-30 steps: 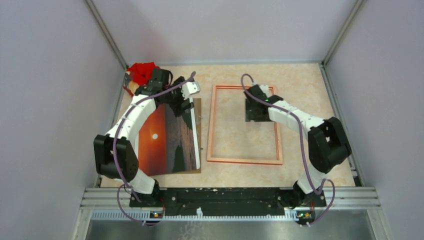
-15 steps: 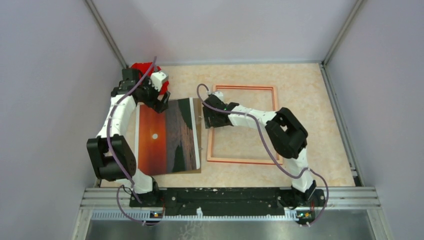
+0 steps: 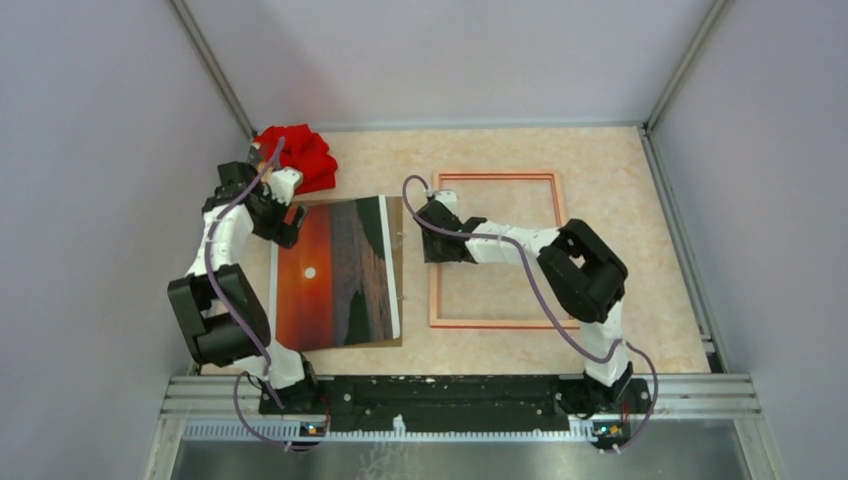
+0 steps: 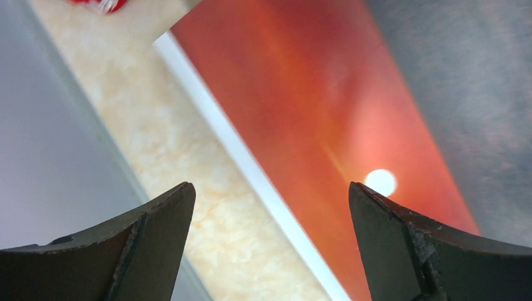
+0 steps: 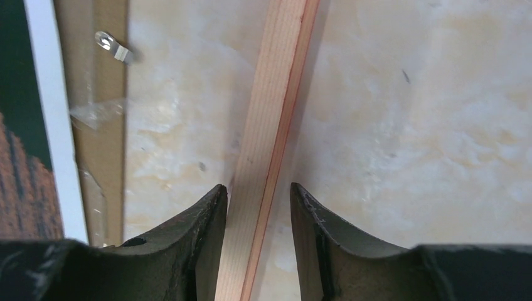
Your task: Put the photo into the frame
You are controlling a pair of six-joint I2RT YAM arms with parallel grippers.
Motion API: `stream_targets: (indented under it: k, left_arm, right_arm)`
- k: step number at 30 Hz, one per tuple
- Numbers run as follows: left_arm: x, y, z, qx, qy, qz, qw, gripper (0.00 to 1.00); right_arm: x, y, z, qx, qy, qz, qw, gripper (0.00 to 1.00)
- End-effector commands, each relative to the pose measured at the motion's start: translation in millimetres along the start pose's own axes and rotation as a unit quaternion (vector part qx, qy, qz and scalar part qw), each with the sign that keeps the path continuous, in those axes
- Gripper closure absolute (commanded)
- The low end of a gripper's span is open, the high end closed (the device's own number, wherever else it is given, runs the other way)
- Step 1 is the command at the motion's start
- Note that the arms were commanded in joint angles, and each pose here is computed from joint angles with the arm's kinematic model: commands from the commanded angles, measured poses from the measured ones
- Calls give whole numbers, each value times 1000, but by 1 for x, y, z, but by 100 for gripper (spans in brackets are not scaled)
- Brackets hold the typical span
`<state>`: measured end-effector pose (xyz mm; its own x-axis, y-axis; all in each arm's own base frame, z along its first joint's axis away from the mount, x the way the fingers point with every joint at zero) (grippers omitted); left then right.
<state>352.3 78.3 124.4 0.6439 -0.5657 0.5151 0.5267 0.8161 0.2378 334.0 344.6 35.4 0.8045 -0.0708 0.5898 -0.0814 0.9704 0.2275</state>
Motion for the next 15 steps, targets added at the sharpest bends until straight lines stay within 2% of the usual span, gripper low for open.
stream_targets:
  k: [1,4,8,11,13,15]
  left_arm:
    - [-30,38,6,70,38,7,997,1]
    - [-48,54,7,101,56,5,993,1]
    - [-61,65,7,134,71,-8,988,1]
    - [-70,72,4,158,84,-11,984,1]
    - [-79,82,4,181,101,-9,978,1]
    - [-88,89,-1,194,111,-15,974,1]
  right_arm:
    - [1,-27,15,-33,-17,-5,999,59]
    - [3,-33,18,-37,-16,-1,999,59]
    - [25,-17,38,-11,-26,3,1000,46]
    - [50,7,61,32,-40,-2,999,35]
    - [61,25,72,76,-40,-3,996,32]
    - [64,47,74,130,-16,-1,991,31]
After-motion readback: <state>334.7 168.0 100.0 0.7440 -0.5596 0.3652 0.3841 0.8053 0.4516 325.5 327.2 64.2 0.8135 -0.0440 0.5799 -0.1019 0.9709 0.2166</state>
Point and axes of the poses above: each gripper's point midway between its finger pads, its own z axis back along the fingers, its own y axis along the line the jaws close on, x = y × z, the point moved 1 cm from there along z, back along the fingers, and after that the axes turned 9 degrees about -z, right-handed, at the moved point
